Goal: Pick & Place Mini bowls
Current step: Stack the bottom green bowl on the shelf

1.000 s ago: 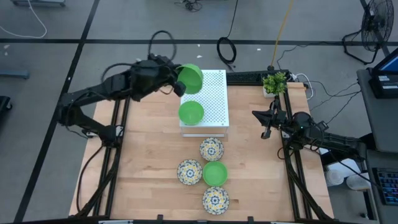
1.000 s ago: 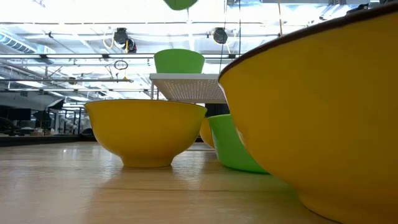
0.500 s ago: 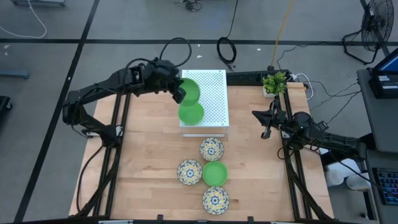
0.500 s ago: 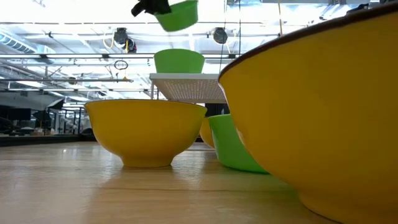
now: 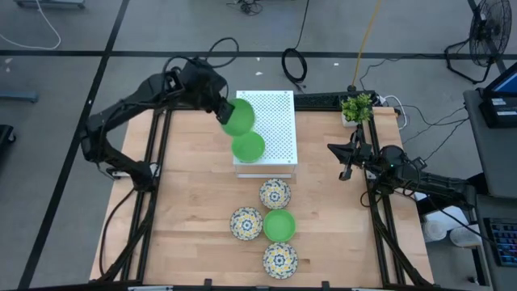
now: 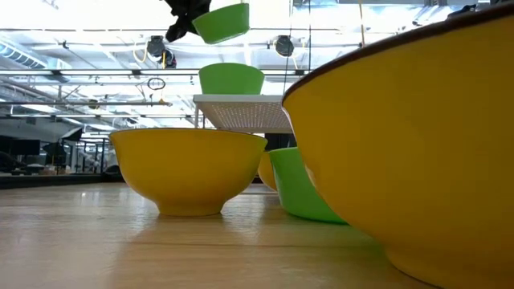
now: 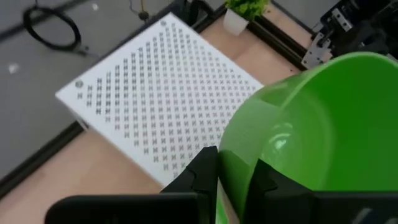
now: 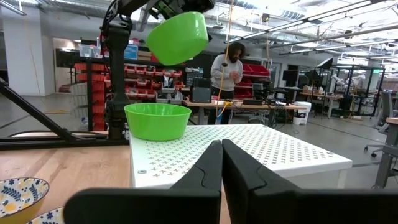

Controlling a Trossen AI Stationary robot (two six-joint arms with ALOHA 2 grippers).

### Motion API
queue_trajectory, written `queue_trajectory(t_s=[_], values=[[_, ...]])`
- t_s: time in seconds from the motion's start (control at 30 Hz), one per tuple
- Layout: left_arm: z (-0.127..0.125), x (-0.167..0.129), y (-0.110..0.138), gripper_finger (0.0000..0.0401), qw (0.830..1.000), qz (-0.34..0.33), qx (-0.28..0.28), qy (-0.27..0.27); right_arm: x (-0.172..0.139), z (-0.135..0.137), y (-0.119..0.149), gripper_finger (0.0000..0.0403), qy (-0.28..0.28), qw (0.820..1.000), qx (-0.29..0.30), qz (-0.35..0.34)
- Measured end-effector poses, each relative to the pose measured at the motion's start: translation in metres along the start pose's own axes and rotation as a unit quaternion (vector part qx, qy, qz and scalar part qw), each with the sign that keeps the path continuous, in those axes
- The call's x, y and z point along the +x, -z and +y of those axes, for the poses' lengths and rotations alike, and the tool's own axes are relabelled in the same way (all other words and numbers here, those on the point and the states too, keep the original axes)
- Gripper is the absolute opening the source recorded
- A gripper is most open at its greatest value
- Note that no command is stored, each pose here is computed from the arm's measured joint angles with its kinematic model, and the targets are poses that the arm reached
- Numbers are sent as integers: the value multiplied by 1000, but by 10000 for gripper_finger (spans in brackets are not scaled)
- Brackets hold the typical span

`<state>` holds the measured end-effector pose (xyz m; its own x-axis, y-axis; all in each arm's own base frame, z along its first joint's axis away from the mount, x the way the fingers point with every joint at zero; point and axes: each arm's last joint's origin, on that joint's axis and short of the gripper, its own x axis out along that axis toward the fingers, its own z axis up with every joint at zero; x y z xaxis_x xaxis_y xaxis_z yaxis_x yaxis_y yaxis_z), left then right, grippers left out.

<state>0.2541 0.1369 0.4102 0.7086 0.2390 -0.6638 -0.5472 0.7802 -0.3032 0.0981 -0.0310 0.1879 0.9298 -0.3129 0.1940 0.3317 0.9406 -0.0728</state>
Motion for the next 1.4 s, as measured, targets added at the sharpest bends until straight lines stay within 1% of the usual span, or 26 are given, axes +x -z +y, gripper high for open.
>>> queue_trajectory(t_s=[0.2,0.47,0.63,0.83,1.17,1.3,1.4], values=[[4,15,4,35,999,46,-9,-7,0,0,0,0,0,1000,0,0],[-5,50,10,35,996,94,9,-6,0,0,0,0,0,1000,0,0],[-10,66,14,35,993,117,20,1,0,0,0,0,0,1000,0,0],[-18,66,18,35,992,125,32,12,0,0,0,0,0,1000,0,0],[-23,71,32,35,985,166,49,5,0,0,0,0,0,1000,0,0],[-22,72,33,35,985,167,48,2,0,0,0,0,0,1000,0,0],[-22,73,32,35,986,155,52,-13,0,0,0,0,0,1000,0,0]])
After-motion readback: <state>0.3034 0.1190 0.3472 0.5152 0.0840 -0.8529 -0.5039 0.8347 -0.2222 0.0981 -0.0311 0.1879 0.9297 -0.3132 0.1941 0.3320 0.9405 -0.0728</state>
